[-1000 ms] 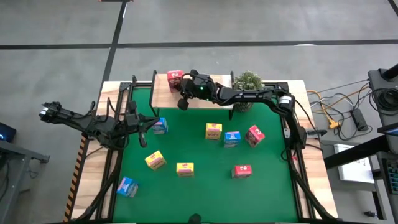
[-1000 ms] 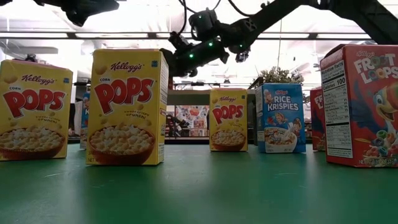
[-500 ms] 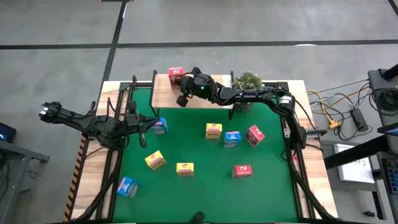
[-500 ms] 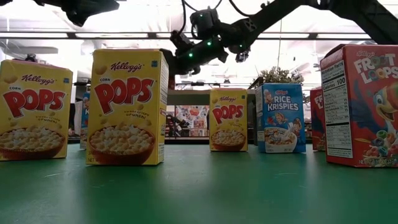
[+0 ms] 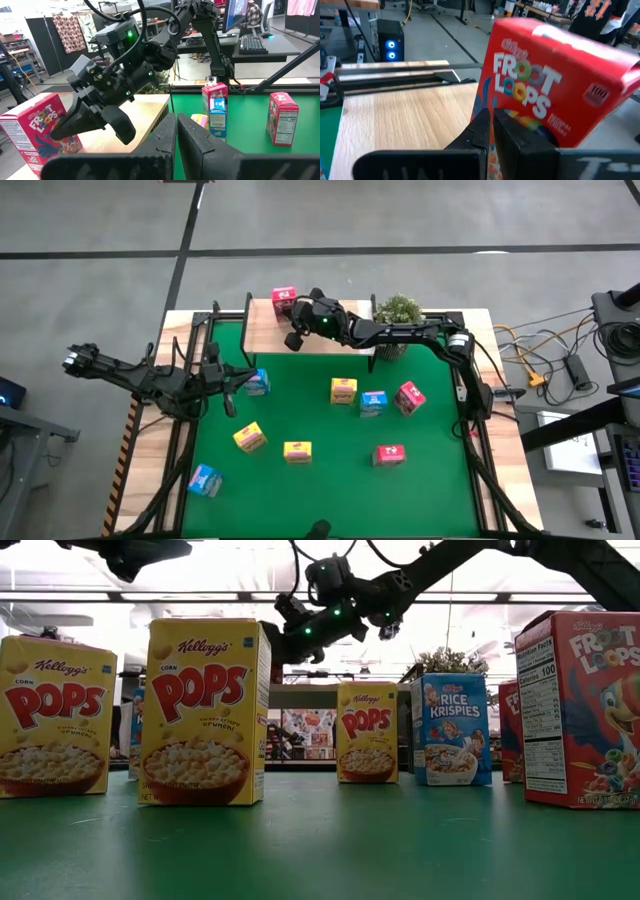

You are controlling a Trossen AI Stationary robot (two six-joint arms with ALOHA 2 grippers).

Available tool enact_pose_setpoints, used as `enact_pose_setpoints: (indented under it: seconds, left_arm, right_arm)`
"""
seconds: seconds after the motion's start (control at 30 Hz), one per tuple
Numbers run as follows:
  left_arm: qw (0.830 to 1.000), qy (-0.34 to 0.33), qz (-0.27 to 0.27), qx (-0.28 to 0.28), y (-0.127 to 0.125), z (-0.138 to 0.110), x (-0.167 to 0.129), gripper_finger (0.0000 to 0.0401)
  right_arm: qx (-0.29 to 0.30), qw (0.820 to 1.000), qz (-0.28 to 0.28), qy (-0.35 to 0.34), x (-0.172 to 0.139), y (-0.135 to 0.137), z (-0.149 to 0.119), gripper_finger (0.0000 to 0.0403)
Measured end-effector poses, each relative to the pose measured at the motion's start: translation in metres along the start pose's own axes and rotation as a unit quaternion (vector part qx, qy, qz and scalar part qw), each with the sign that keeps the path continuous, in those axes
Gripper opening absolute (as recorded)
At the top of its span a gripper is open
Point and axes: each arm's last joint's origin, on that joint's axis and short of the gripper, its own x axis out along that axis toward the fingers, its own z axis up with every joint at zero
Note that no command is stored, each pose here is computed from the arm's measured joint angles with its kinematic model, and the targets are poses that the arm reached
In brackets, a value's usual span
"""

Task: Stack cereal on shelf
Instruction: Put the top left red cereal box on the shelf

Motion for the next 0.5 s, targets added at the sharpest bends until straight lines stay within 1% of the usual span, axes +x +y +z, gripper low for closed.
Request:
enact_pose_setpoints:
  seconds: [0.1, 0.27, 0.37, 0.5]
  left_arm:
    - [1.000, 0.000, 0.000, 0.000, 0.000, 0.000, 0.000, 0.0000]
    - [1.000, 0.000, 0.000, 0.000, 0.000, 0.000, 0.000, 0.0000]
    - [1.000, 0.000, 0.000, 0.000, 0.000, 0.000, 0.000, 0.0000]
    - [1.000, 0.000, 0.000, 0.000, 0.000, 0.000, 0.000, 0.0000]
  right_arm:
    - [0.016, 1.000, -0.015, -0.011, 0.000, -0.003, 0.002, 0.0013]
    - [0.020, 0.999, -0.026, -0.008, 0.004, -0.010, -0.003, 0.0013]
    - [0.022, 0.999, -0.028, -0.024, 0.007, -0.010, -0.005, 0.0013]
    - [0.028, 0.999, -0.026, -0.019, 0.009, -0.010, -0.008, 0.0013]
